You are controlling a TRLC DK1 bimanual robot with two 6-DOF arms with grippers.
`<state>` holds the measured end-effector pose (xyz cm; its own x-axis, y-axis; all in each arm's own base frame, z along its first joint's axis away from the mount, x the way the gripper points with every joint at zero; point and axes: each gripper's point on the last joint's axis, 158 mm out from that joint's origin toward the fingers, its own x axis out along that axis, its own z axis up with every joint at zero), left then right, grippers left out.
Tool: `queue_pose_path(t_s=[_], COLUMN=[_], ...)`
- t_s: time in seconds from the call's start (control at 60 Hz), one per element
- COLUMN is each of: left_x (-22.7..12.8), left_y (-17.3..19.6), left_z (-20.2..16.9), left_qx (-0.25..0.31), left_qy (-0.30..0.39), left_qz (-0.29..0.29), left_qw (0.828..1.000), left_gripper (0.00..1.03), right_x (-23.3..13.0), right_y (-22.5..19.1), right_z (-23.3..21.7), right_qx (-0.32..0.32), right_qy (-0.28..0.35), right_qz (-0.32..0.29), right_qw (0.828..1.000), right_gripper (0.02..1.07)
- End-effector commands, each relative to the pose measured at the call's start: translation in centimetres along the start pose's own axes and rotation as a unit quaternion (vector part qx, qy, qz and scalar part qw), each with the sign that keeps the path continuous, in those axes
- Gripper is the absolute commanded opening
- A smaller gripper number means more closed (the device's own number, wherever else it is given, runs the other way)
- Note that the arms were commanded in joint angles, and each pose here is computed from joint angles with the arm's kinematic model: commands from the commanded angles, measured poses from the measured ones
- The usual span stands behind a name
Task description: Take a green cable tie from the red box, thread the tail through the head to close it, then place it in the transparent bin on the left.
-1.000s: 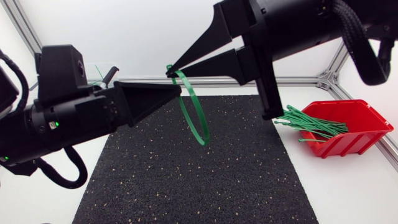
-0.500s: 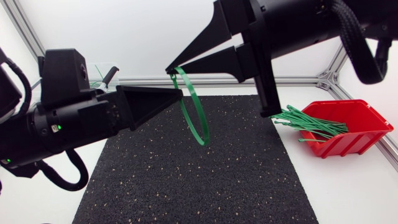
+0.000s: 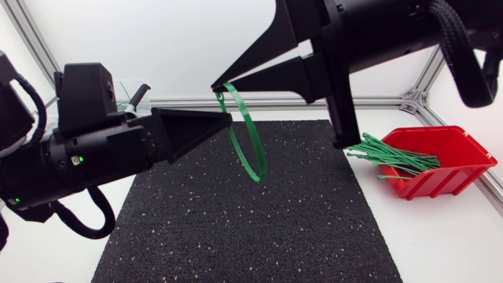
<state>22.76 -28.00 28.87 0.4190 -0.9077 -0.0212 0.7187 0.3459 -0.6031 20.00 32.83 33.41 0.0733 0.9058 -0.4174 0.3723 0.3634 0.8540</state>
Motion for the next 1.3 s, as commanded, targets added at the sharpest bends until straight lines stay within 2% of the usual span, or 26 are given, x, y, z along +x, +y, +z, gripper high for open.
queue_pose_path(t_s=[0.0,1.283], left_x=[0.0,0.0], left_y=[0.0,-0.6], left_z=[0.3,0.5], left_qx=[-0.008,-0.008], left_qy=[-0.005,-0.003], left_qz=[-0.004,-0.009], left_qw=[1.0,1.0], left_gripper=[0.03,0.03], right_x=[0.0,1.6], right_y=[-0.6,-1.6], right_z=[0.1,1.6], right_qx=[0.02,0.033], right_qy=[0.002,0.0], right_qz=[-0.001,-0.014], right_qw=[1.0,0.999], right_gripper=[0.08,0.08])
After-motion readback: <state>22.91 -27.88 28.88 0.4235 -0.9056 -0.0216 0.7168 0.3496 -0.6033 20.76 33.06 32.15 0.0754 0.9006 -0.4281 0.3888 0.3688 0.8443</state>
